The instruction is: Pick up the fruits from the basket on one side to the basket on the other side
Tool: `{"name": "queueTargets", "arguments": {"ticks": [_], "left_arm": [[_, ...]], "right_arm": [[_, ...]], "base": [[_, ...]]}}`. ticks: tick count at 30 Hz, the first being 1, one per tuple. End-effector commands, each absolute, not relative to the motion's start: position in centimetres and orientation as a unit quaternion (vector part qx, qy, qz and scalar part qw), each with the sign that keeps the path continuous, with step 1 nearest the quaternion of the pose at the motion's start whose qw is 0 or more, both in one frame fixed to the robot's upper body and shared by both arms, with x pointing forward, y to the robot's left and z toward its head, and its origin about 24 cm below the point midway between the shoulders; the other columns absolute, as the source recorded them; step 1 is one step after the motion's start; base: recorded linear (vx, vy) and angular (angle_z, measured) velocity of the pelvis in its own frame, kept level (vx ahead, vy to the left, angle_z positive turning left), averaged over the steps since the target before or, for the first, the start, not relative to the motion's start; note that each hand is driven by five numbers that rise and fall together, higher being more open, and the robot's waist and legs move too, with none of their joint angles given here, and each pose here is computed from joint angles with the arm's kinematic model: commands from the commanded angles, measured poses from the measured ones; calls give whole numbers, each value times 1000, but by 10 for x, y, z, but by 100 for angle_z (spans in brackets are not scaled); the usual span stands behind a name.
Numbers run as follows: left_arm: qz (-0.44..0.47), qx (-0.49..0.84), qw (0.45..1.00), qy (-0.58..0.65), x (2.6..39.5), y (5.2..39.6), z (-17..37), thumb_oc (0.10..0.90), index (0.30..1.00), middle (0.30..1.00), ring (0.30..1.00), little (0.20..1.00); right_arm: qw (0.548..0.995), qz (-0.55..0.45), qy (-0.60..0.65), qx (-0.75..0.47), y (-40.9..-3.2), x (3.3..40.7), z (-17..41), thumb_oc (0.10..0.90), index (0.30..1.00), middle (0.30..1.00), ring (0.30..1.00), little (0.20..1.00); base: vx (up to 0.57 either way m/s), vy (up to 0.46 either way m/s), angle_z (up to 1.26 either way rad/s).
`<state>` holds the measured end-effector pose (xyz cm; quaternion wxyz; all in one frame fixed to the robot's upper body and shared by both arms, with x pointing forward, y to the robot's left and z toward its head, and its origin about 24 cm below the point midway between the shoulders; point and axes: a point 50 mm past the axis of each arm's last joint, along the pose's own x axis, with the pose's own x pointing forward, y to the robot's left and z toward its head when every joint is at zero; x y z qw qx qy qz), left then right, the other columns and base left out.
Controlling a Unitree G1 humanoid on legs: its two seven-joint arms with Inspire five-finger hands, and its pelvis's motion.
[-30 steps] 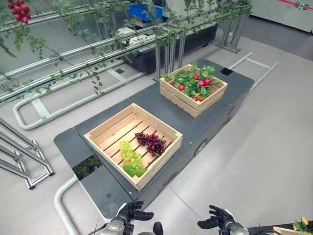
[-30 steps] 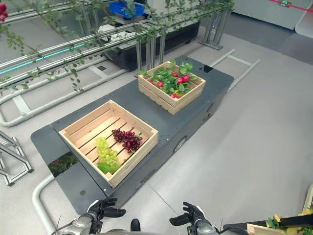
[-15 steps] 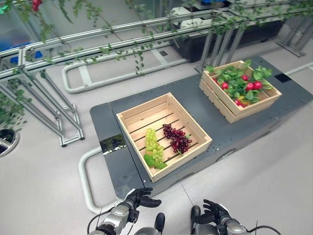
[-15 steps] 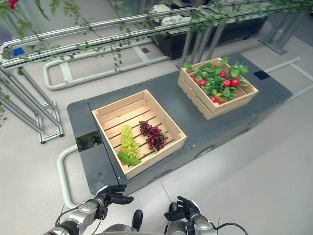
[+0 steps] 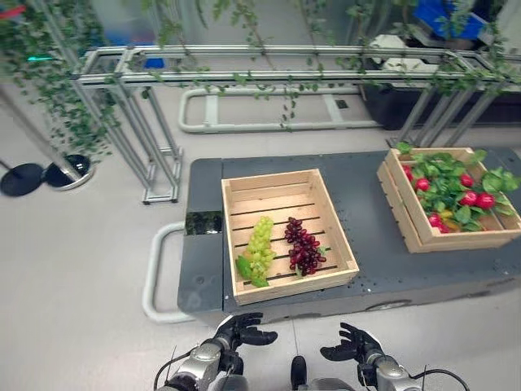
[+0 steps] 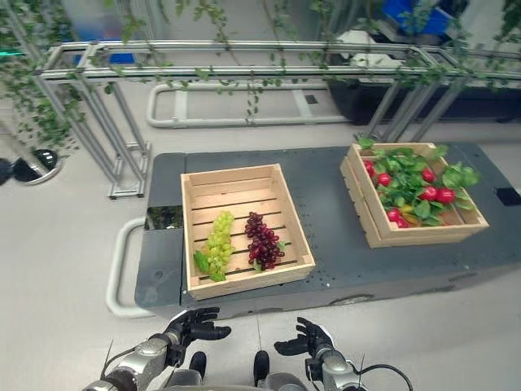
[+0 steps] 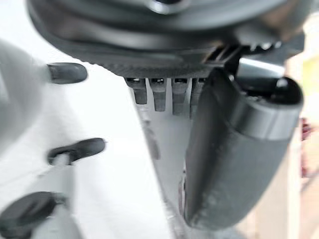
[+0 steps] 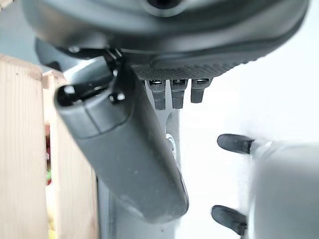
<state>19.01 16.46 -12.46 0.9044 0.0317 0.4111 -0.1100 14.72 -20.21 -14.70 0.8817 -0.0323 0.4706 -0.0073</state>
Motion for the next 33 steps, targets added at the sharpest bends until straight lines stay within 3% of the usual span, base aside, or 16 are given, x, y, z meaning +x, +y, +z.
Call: {"name": "queueTargets", "arguments": {"ticks": [1,11,18,27,33], "left_arm": [[-149,24,946,287,227,154,-91,800,900,900,900,900],[-252,159,949,108,264,142,-27,800,900,900,900,900],[-411,297,862,10,267,135,39,800,900,900,900,900],[-349,341,861,-145,278,140,122,800,900,900,900,900],[-392,382,818,-176,275,129,143,800,900,900,900,900]], "right_arm": [[893,-35,447,-35,-218,151,-140,800,900,900,900,900],[897,-52,438,-29,-225,151,-137,800,900,900,900,900],[903,-46,427,-28,-224,137,-138,800,900,900,900,900],[918,-21,395,-20,-214,145,-128,800,900,900,900,900],[925,-18,379,-23,-217,153,-123,800,900,900,900,900]], "base": [[73,32,40],[70,238,11],[122,229,-12],[81,-30,-27],[10,-49,2]]}}
